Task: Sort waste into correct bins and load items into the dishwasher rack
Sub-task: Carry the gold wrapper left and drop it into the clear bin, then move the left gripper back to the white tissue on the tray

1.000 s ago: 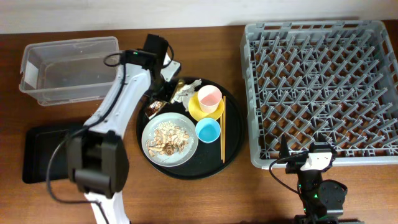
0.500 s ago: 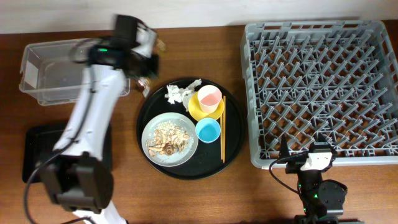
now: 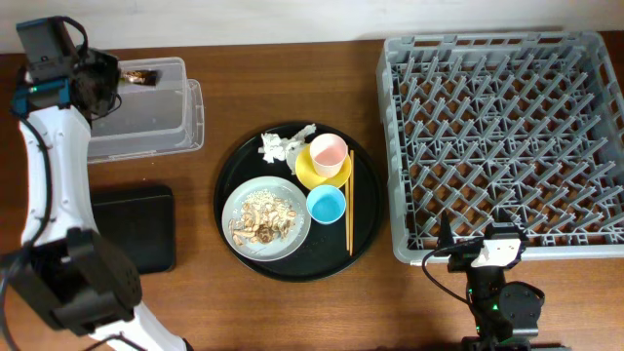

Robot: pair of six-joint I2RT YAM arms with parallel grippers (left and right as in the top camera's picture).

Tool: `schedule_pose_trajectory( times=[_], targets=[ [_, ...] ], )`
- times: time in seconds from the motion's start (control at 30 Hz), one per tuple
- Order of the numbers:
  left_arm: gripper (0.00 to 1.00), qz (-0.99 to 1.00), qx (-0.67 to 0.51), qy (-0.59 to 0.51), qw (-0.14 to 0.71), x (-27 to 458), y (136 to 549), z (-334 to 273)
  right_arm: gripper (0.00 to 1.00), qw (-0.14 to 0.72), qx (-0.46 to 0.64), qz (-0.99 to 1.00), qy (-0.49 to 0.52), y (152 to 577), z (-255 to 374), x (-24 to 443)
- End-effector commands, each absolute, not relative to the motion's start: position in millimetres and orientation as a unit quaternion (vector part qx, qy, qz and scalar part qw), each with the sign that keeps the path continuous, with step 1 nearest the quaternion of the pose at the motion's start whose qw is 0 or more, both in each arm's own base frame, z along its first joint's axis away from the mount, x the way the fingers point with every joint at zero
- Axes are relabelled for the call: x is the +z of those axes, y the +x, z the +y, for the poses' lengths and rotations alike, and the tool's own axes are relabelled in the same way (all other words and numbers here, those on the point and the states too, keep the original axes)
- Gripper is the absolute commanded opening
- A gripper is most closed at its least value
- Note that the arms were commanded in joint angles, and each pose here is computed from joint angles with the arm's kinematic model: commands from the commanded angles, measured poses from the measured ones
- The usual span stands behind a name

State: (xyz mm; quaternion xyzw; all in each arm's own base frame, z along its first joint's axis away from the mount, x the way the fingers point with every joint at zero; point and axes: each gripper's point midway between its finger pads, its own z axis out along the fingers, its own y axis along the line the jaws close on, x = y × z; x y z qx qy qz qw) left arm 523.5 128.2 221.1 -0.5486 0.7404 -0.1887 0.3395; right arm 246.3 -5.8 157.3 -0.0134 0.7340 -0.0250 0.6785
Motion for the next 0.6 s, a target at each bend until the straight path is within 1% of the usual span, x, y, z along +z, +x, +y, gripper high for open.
schedule_pose_trajectory(
  times=[0.0, 0.03, 0.07, 0.1, 0.13, 0.17, 0.2, 0.23, 0.3, 0.37, 0.47, 0.53, 0.57],
  targets=[
    [0.23, 0.704, -0.196, -0.604, 0.318, 193.7, 532.7, 143.5, 0.98, 0.677, -0.032, 0.735, -0.006, 245.9, -9.5, 155.2],
    [0.25, 0.704, -0.201, -0.603, 0.318, 194.1, 533.4, 144.4, 0.98, 0.677, -0.032, 0.735, -0.006, 245.9, -9.5, 155.2],
    [0.26, 0.705, -0.215, -0.597, 0.316, 196.4, 535.7, 141.2, 0.98, 0.677, -0.032, 0.735, -0.006, 245.9, -9.5, 155.2],
    [0.26, 0.709, -0.24, -0.583, 0.315, 202.5, 539.7, 134.2, 0.98, 0.677, -0.032, 0.735, -0.006, 245.9, -9.5, 155.2],
    [0.29, 0.724, -0.275, -0.55, 0.312, 210.2, 545.5, 120.4, 0.98, 0.677, -0.032, 0.735, -0.006, 245.9, -9.5, 155.2],
    [0.36, 0.741, -0.314, -0.504, 0.313, 221.2, 550.8, 103.9, 0.98, 0.677, -0.032, 0.735, -0.006, 245.9, -9.5, 155.2],
    [0.44, 0.755, -0.352, -0.458, 0.311, 232.2, 553.1, 87.3, 0.98, 0.677, -0.032, 0.735, -0.006, 245.9, -9.5, 155.2],
    [0.47, 0.768, -0.391, -0.405, 0.306, 243.5, 552.8, 68.3, 0.98, 0.677, -0.032, 0.735, -0.006, 245.9, -9.5, 155.2],
    [0.47, 0.787, -0.47, -0.28, 0.286, 267.3, 540.4, 22.3, 0.98, 0.677, -0.032, 0.735, -0.006, 245.9, -9.5, 155.2],
    [0.48, 0.79, -0.523, -0.159, 0.276, 284.8, 524.5, -18.5, 0.98, 0.677, -0.031, 0.735, -0.007, 245.9, -9.4, 155.2],
    [0.5, 0.801, -0.52, -0.018, 0.297, 287.1, 508.0, -64.5, 0.98, 0.677, -0.032, 0.735, -0.006, 245.9, -9.5, 155.2],
    [0.5, 0.829, -0.478, 0.006, 0.29, 267.8, 503.2, -84.0, 0.98, 0.677, -0.031, 0.735, -0.006, 245.9, -9.5, 155.2],
    [0.5, 0.85, -0.448, -0.007, 0.276, 253.0, 501.7, -90.0, 0.98, 0.677, -0.032, 0.735, -0.006, 245.9, -9.5, 155.2]
  ],
)
